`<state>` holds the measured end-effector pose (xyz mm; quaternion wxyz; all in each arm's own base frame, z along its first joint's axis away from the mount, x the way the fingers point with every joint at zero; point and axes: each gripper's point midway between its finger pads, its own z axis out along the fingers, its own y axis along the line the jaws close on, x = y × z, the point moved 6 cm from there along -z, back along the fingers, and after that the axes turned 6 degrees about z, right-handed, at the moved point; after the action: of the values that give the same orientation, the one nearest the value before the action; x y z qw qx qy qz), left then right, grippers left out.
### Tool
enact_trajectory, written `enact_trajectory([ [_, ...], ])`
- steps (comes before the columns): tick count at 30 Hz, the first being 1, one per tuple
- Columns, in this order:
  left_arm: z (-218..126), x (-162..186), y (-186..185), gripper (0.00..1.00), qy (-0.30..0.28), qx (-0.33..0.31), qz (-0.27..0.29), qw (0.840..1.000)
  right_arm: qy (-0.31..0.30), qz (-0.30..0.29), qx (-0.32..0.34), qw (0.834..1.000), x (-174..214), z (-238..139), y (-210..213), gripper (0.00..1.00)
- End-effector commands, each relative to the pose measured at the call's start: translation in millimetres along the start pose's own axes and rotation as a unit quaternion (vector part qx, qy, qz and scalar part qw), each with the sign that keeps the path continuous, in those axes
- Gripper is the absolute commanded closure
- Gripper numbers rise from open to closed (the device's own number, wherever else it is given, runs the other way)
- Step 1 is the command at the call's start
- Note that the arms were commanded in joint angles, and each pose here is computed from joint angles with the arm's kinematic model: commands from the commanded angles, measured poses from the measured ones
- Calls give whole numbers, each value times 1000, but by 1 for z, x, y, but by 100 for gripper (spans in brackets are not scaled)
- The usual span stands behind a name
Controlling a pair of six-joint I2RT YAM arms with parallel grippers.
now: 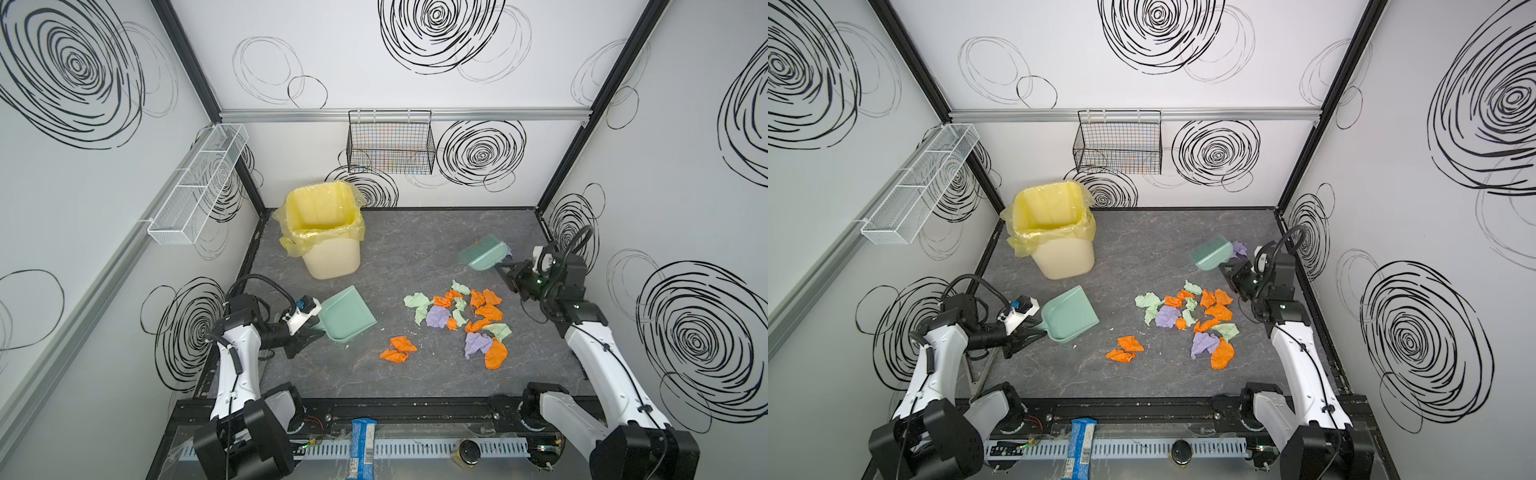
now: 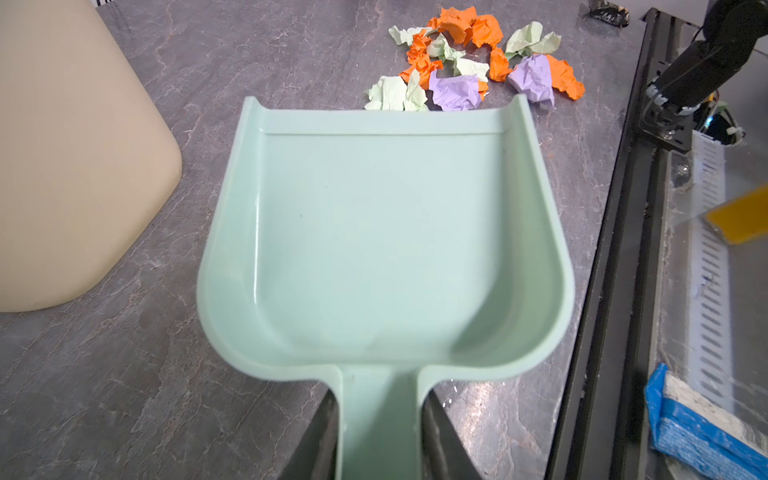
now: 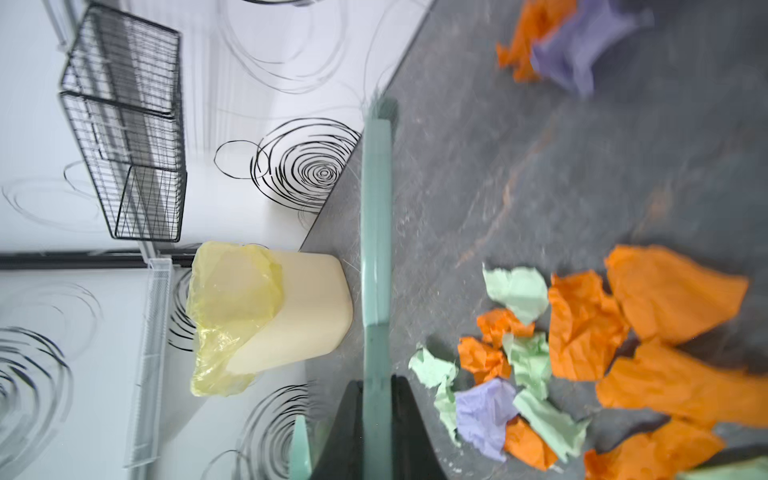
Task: Sweep away the paper scraps from the table
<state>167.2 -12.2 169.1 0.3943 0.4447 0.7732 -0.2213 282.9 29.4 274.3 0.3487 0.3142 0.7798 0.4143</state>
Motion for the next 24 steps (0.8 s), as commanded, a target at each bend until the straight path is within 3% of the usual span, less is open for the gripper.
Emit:
enact_trajectory([
  [1, 1, -1, -5, 100, -7, 3, 1, 1000, -6, -156, 64, 986, -28, -1, 22, 100],
  [3, 1, -1, -6, 100, -6, 1, 2, 1000, 0, -247, 126, 961, -49, 6, 32, 100],
  [5, 1, -1, -6, 100, -7, -1, 4, 1000, -17, -327, 210, 921, -69, 11, 37, 100],
  [9, 2, -1, -5, 100, -6, 3, 1, 1000, -75, -454, 349, 816, -94, 30, 38, 100],
  [12, 1, -1, -5, 100, -7, 5, 2, 1000, -105, -513, 436, 732, -104, 46, 28, 100],
  [17, 2, -1, -5, 100, -7, 4, 3, 1000, -90, -617, 490, 609, -98, 91, 1, 100],
  [18, 2, -1, -5, 100, -8, 5, 2, 1000, -93, -625, 502, 591, -101, 99, -5, 100],
  [20, 2, -1, -6, 100, -8, 8, 4, 1000, -66, -633, 517, 572, -107, 117, -19, 100],
  [24, 1, -1, -7, 100, -10, 9, 5, 1000, -14, -638, 533, 556, -111, 155, -37, 100],
])
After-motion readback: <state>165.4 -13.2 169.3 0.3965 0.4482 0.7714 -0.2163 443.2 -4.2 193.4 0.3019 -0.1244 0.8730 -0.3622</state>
